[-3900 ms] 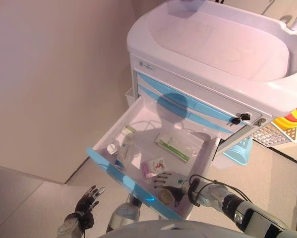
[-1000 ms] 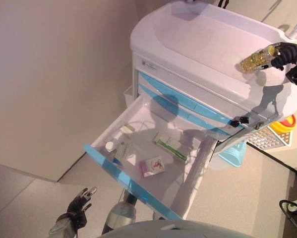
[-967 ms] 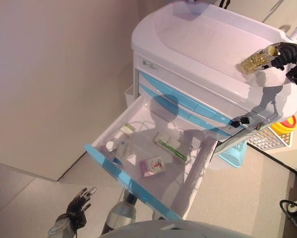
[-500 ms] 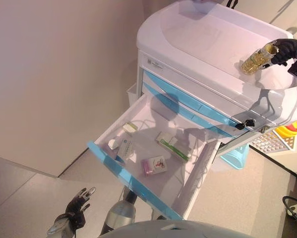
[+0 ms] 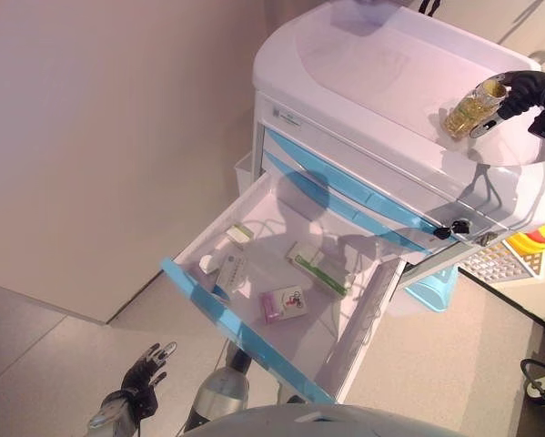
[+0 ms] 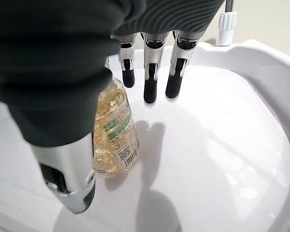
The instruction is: Open the drawer and pick up the medicine
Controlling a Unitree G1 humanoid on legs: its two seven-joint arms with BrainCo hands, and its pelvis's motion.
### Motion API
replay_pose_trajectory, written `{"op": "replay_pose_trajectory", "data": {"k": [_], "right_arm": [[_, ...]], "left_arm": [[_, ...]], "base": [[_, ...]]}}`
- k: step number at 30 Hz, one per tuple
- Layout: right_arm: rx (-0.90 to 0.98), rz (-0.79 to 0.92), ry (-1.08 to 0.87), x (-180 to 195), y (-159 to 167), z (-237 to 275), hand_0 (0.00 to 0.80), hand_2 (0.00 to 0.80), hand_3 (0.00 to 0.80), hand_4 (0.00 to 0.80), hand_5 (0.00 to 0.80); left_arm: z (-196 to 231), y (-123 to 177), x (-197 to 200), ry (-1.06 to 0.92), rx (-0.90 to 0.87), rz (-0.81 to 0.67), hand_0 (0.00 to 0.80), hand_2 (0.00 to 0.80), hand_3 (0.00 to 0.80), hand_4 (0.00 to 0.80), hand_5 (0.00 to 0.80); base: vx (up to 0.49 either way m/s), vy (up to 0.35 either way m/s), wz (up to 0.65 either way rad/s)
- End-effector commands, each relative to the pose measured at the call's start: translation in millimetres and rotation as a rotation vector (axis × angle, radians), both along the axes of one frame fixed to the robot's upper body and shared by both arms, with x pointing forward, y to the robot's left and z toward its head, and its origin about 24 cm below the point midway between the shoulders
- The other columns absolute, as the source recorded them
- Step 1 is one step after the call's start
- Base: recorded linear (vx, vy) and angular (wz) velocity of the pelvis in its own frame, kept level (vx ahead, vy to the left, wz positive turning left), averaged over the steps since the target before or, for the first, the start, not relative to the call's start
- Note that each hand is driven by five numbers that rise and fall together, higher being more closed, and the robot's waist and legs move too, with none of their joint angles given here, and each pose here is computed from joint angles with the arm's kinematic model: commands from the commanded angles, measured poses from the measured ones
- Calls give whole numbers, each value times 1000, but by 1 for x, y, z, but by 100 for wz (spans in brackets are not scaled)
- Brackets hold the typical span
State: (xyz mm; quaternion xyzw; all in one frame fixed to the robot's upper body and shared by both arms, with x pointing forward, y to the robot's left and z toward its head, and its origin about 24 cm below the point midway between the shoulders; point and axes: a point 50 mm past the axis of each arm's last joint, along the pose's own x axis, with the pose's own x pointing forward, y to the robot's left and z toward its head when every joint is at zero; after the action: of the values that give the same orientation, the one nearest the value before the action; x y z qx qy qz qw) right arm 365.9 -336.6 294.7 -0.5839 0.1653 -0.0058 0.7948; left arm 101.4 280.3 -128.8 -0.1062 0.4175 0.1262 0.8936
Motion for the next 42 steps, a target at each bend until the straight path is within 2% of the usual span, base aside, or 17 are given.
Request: {"op": "replay_pose_trajectory", "data": {"k": [1,12,21,23,27,29,35,40,42], "right_arm": [[-62,-17,-152,-6,3,41,0,0,0,0,0],[28,-109,-496,-23,-12,77,0,0,0,0,0],[248,-155,-668,-50,-38,93,0,0,0,0,0],[311,-168,-701,-57,-46,92,0,0,0,0,0],[598,-161,-800,-65,-58,81,0,0,0,0,0],[782,-158,-867,-68,-66,66,0,0,0,0,0],[1022,-264,-786,-67,-78,-49,0,0,0,0,0],[1017,-310,-586,-73,-36,-178,0,0,0,0,0],[1029,-304,-475,-89,-15,-223,0,0,0,0,0]], "left_arm": [[9,14,0,-17,46,-30,0,0,0,0,0],[8,15,-2,-3,43,-47,0,0,0,0,0],[6,12,3,10,32,-60,0,0,0,0,0],[6,11,5,9,27,-65,0,0,0,0,0],[5,7,9,6,14,-70,0,0,0,0,0],[3,2,11,8,4,-78,0,0,0,0,0],[-4,-11,11,23,-12,-115,0,0,0,0,0],[-7,-23,16,9,-25,-117,0,0,0,0,0],[-9,-26,12,8,-25,-118,0,0,0,0,0]], "base": [[0,0,0],[-21,-3,-3],[-60,2,-16],[-55,-3,-33],[-55,0,-34],[-45,11,-33],[-49,0,-25],[-37,-12,-33],[-17,-21,-22]]}}
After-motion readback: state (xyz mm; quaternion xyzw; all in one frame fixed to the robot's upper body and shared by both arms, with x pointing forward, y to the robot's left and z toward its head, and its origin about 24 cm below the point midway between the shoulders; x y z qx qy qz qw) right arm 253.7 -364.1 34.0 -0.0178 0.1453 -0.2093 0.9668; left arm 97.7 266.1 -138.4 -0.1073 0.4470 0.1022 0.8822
